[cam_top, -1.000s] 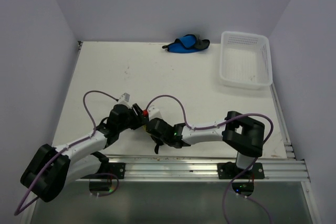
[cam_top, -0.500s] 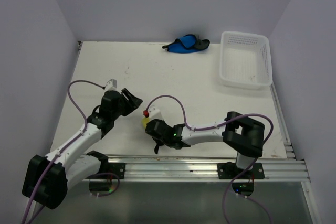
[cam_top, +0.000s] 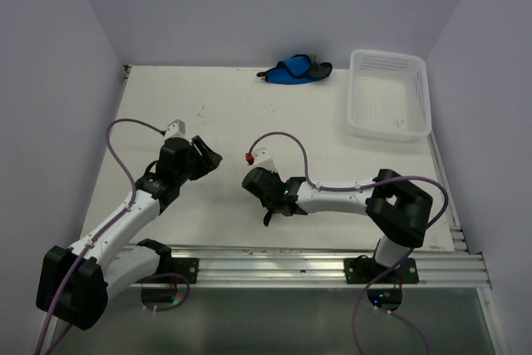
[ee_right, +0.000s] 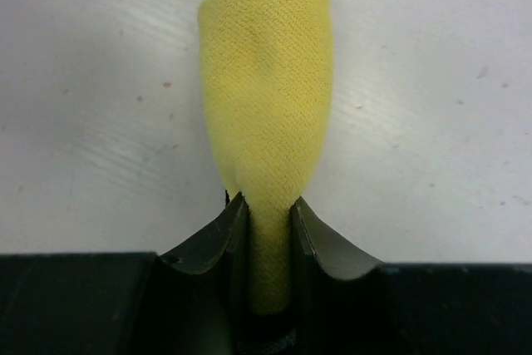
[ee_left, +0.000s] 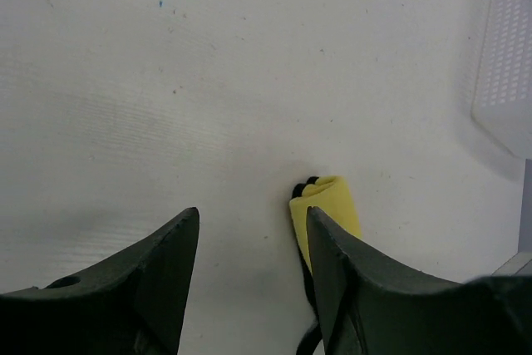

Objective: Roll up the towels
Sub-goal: Place the rolled towel into the container

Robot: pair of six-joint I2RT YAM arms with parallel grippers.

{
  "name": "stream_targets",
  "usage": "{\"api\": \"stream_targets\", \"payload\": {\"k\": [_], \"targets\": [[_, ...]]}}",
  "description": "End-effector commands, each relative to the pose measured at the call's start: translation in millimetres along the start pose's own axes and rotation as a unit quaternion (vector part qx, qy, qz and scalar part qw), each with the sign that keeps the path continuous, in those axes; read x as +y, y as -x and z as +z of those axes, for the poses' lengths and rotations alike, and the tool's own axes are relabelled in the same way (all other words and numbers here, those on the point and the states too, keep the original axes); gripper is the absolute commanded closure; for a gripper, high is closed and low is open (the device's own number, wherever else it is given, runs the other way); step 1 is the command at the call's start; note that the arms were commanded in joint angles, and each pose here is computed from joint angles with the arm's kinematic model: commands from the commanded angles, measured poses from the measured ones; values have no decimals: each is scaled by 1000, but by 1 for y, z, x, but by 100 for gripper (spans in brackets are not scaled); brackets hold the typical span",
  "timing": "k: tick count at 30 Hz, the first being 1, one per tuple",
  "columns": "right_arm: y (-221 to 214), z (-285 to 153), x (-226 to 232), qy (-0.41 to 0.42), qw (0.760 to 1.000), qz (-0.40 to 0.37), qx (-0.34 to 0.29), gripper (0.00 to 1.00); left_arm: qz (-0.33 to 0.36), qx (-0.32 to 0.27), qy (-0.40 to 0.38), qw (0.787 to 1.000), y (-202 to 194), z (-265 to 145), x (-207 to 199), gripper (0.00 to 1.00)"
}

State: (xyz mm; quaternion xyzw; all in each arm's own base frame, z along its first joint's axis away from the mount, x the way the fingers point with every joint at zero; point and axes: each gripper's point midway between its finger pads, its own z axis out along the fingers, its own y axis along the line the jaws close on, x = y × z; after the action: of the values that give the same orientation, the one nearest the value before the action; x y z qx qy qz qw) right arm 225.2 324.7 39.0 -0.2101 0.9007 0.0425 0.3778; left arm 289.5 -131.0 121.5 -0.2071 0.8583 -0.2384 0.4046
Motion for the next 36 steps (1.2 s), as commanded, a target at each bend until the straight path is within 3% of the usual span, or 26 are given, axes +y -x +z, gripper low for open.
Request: {"api": "stream_targets", "payload": {"k": [1, 9, 17, 26, 36], "targets": [[25, -9, -33, -17, 1000, 21, -11, 100, 20, -18, -2, 1000, 18, -1, -8, 41], [63, -9, -86, -40, 998, 48, -29, 100, 29, -12, 1, 1000, 18, 0, -8, 41], [129, -10, -173, -84, 989, 104, -66, 100, 60, -18, 1, 998, 33, -3, -18, 40], [212, -28, -293, -135, 956, 216, -144, 100, 106, -49, -29, 993, 69, -6, -51, 36], [224, -14, -396, -219, 916, 272, -197, 100, 140, -27, -21, 990, 75, 24, -55, 35]]}}
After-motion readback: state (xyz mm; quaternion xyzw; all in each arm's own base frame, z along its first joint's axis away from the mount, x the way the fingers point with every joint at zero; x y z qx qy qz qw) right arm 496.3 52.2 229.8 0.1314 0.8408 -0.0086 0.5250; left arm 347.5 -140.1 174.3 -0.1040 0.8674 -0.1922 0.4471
